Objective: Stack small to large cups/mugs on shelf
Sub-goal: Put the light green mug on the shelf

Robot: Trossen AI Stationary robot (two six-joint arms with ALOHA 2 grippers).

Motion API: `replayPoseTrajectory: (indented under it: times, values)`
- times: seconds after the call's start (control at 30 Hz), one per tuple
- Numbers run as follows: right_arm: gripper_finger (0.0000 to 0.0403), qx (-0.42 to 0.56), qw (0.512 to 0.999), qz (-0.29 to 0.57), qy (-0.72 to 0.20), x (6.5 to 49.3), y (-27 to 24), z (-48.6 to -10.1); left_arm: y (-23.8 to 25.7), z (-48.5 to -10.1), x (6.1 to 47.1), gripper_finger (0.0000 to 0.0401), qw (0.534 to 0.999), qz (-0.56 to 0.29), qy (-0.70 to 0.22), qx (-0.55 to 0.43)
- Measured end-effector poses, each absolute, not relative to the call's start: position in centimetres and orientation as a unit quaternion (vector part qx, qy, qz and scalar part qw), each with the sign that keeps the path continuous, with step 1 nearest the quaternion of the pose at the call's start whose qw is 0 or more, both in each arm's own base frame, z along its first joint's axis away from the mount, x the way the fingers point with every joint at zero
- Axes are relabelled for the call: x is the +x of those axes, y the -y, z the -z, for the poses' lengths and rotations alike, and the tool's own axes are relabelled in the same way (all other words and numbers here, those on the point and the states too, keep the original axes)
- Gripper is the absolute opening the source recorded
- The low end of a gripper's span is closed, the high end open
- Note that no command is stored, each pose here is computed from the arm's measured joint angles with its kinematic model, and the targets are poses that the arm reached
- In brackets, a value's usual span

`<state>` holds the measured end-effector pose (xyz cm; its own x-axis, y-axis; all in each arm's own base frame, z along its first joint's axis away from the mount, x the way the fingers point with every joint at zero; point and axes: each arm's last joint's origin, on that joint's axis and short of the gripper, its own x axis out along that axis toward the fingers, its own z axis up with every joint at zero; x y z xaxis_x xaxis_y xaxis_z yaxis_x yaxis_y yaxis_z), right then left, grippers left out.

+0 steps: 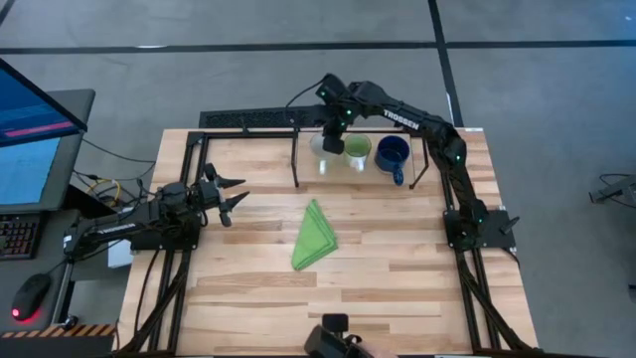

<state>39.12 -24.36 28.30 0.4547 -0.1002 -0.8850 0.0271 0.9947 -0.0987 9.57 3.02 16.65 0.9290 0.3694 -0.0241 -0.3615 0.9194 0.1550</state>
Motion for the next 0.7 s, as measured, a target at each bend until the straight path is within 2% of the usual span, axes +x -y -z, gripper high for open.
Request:
replayPoseTrajectory:
  times: [0.47,0.7]
  values:
    - [0.0025,-0.026,0.857,0.004,-0.515,39.7,24.5,-27.0,-3.0,-16.6,9.6,0.0166,0.979,-0.187,-0.026,0.074]
    - [0.0075,-0.035,0.855,0.015,-0.517,39.8,24.8,-26.7,-3.0,-16.7,9.6,0.0166,0.979,-0.187,-0.026,0.073]
